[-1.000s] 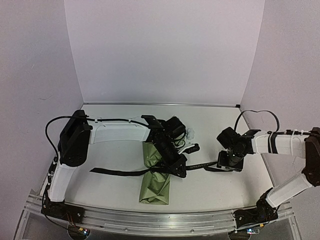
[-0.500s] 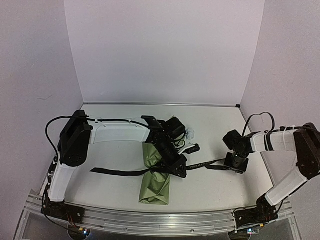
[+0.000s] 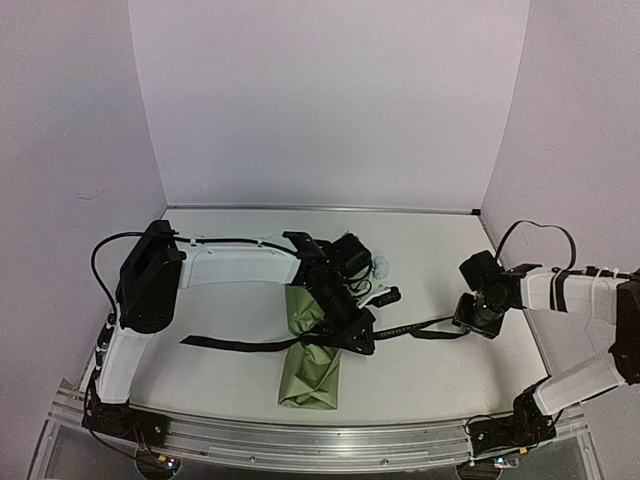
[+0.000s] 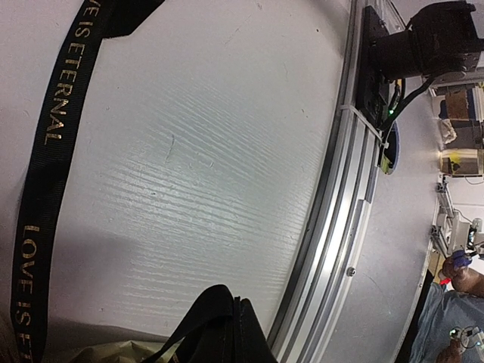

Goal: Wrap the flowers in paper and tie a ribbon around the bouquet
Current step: Cross the half-tied ribbon over the folded bouquet.

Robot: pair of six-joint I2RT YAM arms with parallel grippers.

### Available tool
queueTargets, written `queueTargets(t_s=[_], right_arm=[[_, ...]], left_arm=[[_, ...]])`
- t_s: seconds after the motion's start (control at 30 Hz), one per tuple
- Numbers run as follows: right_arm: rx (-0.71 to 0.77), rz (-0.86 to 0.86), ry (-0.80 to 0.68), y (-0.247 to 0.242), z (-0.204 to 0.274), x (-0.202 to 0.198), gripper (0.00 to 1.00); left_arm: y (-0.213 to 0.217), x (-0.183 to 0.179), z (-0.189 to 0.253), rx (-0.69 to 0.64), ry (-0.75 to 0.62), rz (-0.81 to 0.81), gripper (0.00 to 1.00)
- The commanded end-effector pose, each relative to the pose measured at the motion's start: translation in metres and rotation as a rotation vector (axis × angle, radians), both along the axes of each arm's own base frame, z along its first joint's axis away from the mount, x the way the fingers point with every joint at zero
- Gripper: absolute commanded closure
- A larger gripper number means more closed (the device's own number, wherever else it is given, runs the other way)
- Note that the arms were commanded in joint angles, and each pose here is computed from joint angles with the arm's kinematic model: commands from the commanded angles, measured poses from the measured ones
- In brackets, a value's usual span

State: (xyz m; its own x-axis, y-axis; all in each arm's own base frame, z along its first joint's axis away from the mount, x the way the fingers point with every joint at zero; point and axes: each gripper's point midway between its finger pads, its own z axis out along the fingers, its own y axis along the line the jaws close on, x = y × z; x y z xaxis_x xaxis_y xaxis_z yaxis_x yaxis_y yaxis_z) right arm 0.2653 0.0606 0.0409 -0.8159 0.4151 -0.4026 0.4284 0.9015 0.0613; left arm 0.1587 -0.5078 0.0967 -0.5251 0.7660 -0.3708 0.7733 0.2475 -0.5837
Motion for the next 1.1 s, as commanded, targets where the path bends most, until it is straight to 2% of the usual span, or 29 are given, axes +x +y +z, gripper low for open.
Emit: queueTargets(t_s=[0.0, 0.17, 0.23, 0.3, 0.4, 0.47, 0.8, 0.93, 1.07], right_arm=[[-0.021, -0.018, 0.033, -0.012, -0.007, 0.004, 0.45], [-0.037, -0.009, 0.092, -0.011, -0.022, 0.008, 0.49], [-0.043, -0.004, 0.113, -0.011, -0.027, 0.008, 0.54], [-0.034, 0.004, 0.128, -0.007, -0.031, 0.011, 0.64], [-0.004, 0.016, 0.135, -0.001, -0.031, 0.01, 0.88], [0.004, 0.031, 0.128, 0.002, -0.025, 0.005, 0.98], [0.077, 0.295, -0.047, 0.064, 0.078, -0.022, 1.0], [0.184, 0.409, -0.048, 0.105, 0.113, -0.027, 1.0], [0.26, 0.437, -0.091, 0.13, 0.147, -0.011, 1.0]], left_arm=[[-0.005, 0.0, 0.022, -0.067, -0.024, -0.024, 1.0], [-0.006, 0.001, 0.024, -0.07, -0.029, -0.024, 1.0], [-0.005, 0.001, 0.025, -0.071, -0.031, -0.023, 1.0], [-0.005, 0.001, 0.027, -0.076, -0.035, -0.022, 1.0], [-0.003, 0.004, 0.03, -0.091, -0.038, -0.007, 1.0], [-0.001, 0.01, 0.037, -0.112, -0.044, 0.012, 1.0], [0.026, 0.045, 0.086, -0.284, -0.051, 0.148, 1.0], [0.034, 0.043, 0.102, -0.327, -0.07, 0.125, 1.0], [0.032, 0.026, 0.107, -0.366, -0.042, 0.05, 1.0]])
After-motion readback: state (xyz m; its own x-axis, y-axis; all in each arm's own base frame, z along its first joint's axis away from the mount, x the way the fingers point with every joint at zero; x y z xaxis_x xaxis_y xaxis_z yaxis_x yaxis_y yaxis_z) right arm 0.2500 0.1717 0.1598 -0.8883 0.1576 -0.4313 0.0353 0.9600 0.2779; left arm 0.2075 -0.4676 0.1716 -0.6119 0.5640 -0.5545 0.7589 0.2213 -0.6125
